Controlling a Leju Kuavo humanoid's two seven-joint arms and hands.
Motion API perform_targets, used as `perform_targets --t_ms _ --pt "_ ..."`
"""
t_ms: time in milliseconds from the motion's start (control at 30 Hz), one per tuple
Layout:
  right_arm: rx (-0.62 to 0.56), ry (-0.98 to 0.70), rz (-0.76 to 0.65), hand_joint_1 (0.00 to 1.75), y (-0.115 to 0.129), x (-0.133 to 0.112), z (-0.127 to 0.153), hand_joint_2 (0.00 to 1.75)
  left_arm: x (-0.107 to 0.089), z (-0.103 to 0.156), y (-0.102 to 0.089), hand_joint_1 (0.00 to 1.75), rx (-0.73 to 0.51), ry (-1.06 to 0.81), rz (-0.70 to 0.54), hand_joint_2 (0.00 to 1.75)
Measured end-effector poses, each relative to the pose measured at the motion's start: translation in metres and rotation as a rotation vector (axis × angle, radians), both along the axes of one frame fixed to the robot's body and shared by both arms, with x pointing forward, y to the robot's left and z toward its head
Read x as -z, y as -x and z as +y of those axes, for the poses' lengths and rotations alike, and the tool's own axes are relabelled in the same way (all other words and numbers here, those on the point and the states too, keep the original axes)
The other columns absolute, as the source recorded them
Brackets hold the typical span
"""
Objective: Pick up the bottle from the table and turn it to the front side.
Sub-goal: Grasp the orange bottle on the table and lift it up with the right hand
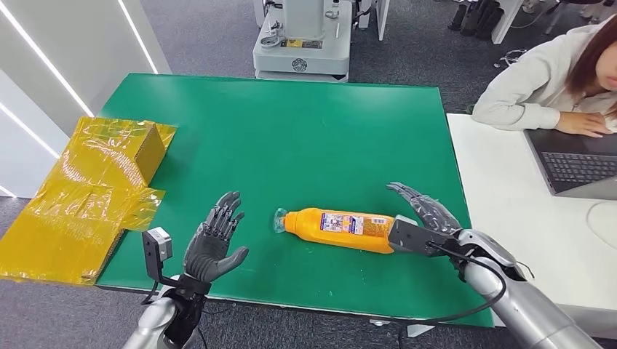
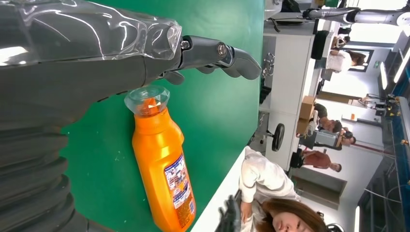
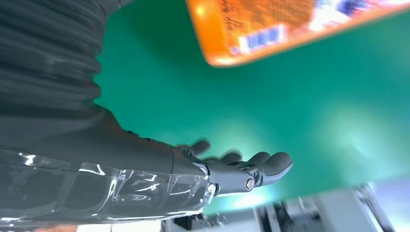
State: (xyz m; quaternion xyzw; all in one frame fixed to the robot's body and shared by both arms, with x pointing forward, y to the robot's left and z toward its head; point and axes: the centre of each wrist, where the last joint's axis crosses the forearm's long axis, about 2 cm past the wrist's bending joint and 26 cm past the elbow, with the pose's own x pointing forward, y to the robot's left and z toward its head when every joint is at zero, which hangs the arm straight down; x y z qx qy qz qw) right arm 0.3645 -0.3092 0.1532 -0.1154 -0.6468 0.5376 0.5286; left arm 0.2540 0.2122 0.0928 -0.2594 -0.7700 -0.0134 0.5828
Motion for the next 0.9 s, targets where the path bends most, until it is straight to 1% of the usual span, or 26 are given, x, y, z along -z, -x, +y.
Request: perform_targets --t_ms 100,200,300,367,533,667,800,900 --pt "-0.012 -0.050 -0.044 0.00 0.005 -0.004 0.004 1.75 0.000 -0.001 0.000 0.00 0.003 -0.001 0.004 1.75" --pt "-0.027 -0.141 -0.062 0.00 0.010 -0.004 0.012 1.75 -0.002 -0.002 -0.002 0.00 0.009 0.001 0.000 1.75" --pt "-0.035 -0.198 -0.045 0.00 0.015 0.001 0.023 1.75 -0.007 -0.004 -0.007 0.00 0.021 0.000 -0.010 1.75" --pt "-0.032 -0.195 -0.015 0.00 0.015 0.005 0.032 1.75 -0.010 -0.005 -0.011 0.00 0.031 -0.001 -0.018 1.75" --pt "-0.006 -0.121 0.067 0.00 0.003 0.020 0.056 1.75 -0.019 -0.013 -0.019 0.00 0.060 0.004 -0.033 1.75" --pt "-0.005 -0.009 0.111 0.00 -0.009 0.029 0.077 1.75 -0.022 -0.017 -0.022 0.00 0.073 0.007 -0.036 1.75" --pt "-0.006 0.132 0.088 0.00 -0.022 0.029 0.094 1.75 -0.023 -0.019 -0.023 0.00 0.080 0.003 -0.033 1.75" --pt "-0.010 0.214 0.063 0.00 -0.027 0.029 0.101 1.75 -0.022 -0.019 -0.023 0.00 0.080 -0.003 -0.030 1.75"
